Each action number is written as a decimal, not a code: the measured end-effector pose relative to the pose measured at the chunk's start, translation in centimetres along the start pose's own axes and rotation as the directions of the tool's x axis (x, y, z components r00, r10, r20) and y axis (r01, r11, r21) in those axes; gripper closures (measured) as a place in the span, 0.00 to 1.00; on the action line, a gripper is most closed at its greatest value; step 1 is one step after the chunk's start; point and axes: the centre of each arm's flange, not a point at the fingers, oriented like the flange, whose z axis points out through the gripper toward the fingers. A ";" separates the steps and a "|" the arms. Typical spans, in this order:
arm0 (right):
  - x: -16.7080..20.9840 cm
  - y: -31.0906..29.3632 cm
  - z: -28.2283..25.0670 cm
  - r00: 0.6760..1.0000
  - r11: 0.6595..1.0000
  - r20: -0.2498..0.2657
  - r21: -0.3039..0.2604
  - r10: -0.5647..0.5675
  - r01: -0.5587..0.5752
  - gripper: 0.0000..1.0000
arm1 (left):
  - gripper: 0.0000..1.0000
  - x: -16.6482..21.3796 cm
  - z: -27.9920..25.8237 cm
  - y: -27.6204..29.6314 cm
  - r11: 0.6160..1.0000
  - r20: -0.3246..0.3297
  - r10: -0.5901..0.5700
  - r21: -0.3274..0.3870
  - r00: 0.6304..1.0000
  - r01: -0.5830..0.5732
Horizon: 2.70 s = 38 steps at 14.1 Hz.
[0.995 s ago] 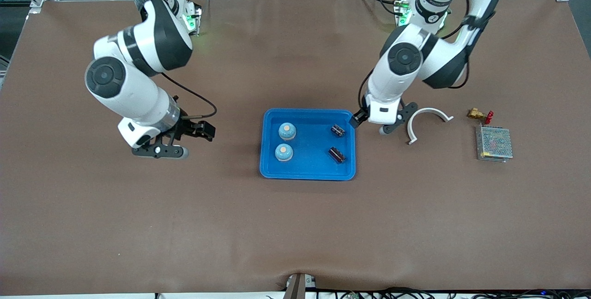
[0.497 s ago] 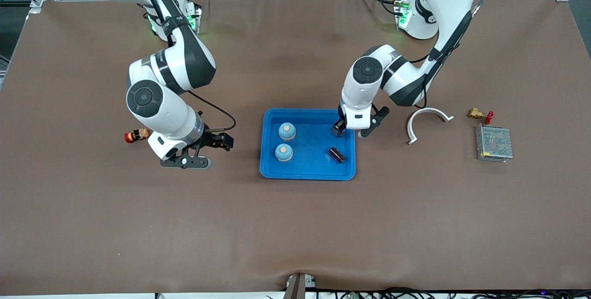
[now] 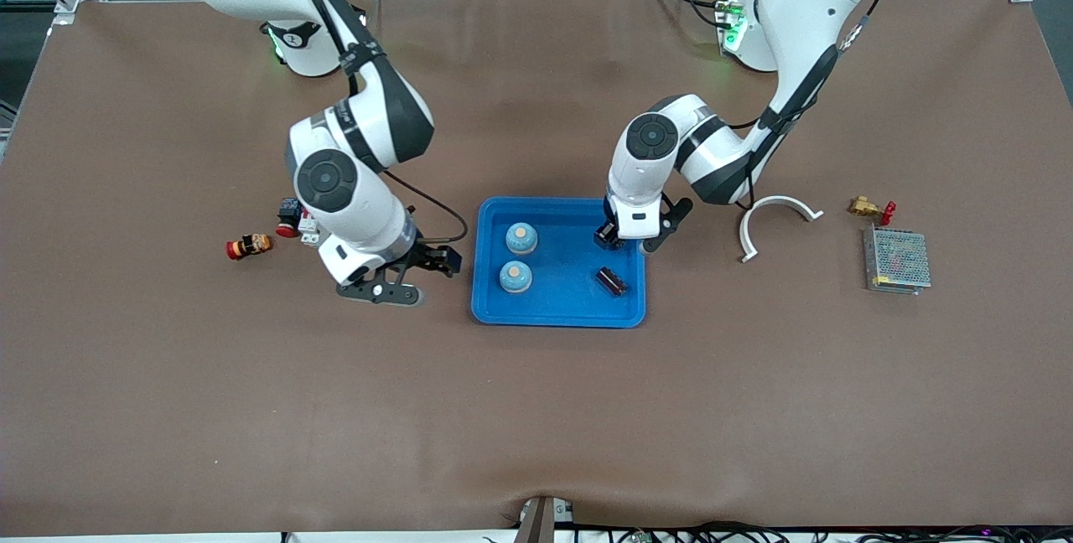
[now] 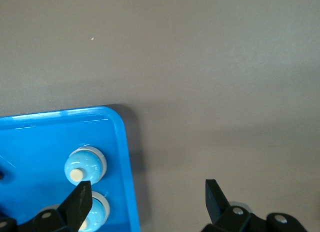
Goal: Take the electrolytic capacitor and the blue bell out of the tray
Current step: 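Grasp a brown capacitor with the left gripper while the right gripper nears a bell, then carry the capacitor toward the power box while the right gripper lowers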
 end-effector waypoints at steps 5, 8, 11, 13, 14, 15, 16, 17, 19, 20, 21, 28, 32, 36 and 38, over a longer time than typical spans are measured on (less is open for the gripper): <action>-3.5 -4.4 2.4 1.000 1.000 0.015 -0.010 0.012 -0.011 0.00 | 0.36 -0.4 1.3 0.1 1.000 0.002 0.016 0.012 1.000 -0.016; -4.1 -5.8 3.3 1.000 1.000 0.018 -0.012 0.015 -0.015 0.00 | 0.48 -0.3 1.6 0.3 1.000 0.006 0.014 0.014 1.000 -0.014; -4.6 -7.0 4.6 1.000 1.000 0.007 -0.004 0.019 -0.019 0.00 | 0.67 -0.3 1.7 0.4 1.000 0.008 0.012 0.012 1.000 -0.012; -4.8 -7.4 5.7 1.000 1.000 0.003 -0.002 0.019 -0.019 0.00 | 0.67 -0.2 1.6 0.5 1.000 0.008 0.011 0.011 1.000 -0.011; -4.9 -7.6 6.3 1.000 1.000 0.005 -0.004 0.017 -0.017 0.00 | 0.67 -0.2 1.6 0.5 1.000 0.008 0.011 0.011 1.000 -0.011; -5.1 -7.8 6.8 1.000 1.000 0.007 -0.006 0.013 -0.013 0.00 | 0.67 -0.2 1.6 0.5 1.000 0.008 0.011 0.010 1.000 -0.011; -5.4 -8.0 7.2 1.000 1.000 0.007 -0.006 0.009 -0.009 0.00 | 0.67 -0.2 1.6 0.6 1.000 0.007 0.012 0.008 1.000 -0.012; -5.7 -8.3 7.5 1.000 1.000 0.008 -0.007 0.003 -0.002 0.00 | 0.67 -0.1 1.4 0.8 1.000 0.003 0.014 0.003 1.000 -0.014; -6.5 -9.0 8.1 1.000 1.000 0.012 -0.011 -0.013 0.013 0.00 | 0.67 0.2 0.5 1.4 1.000 -0.007 0.015 -0.018 1.000 -0.015; -6.9 -9.3 8.2 1.000 1.000 0.014 -0.012 -0.019 0.019 0.00 | 0.67 0.4 -0.3 1.7 0.999 -0.015 0.015 -0.030 1.000 -0.015; -7.2 -9.6 8.3 1.000 1.000 0.015 -0.013 -0.023 0.023 0.00 | 0.67 0.6 -1.2 2.0 0.999 -0.026 0.014 -0.037 1.000 -0.015; -8.7 -10.8 10.1 0.999 0.999 0.015 -0.015 -0.052 0.052 0.00 | 0.67 6.7 -9.0 1.6 0.992 -0.148 0.124 0.024 0.981 -0.122; -9.6 -11.4 11.5 0.997 0.997 0.016 -0.023 -0.071 0.071 0.00 | 0.67 13.8 -10.5 -0.6 0.975 -0.159 0.214 0.095 0.964 -0.201; -10.1 -11.7 11.8 0.996 0.996 0.016 -0.030 -0.085 0.086 0.00 | 0.67 20.5 -10.4 -3.6 0.950 -0.127 0.290 0.159 0.949 -0.269; -10.6 -11.9 12.3 0.995 0.995 0.020 -0.037 -0.094 0.095 0.00 | 0.67 24.9 -10.5 -5.9 0.932 -0.101 0.335 0.179 0.937 -0.314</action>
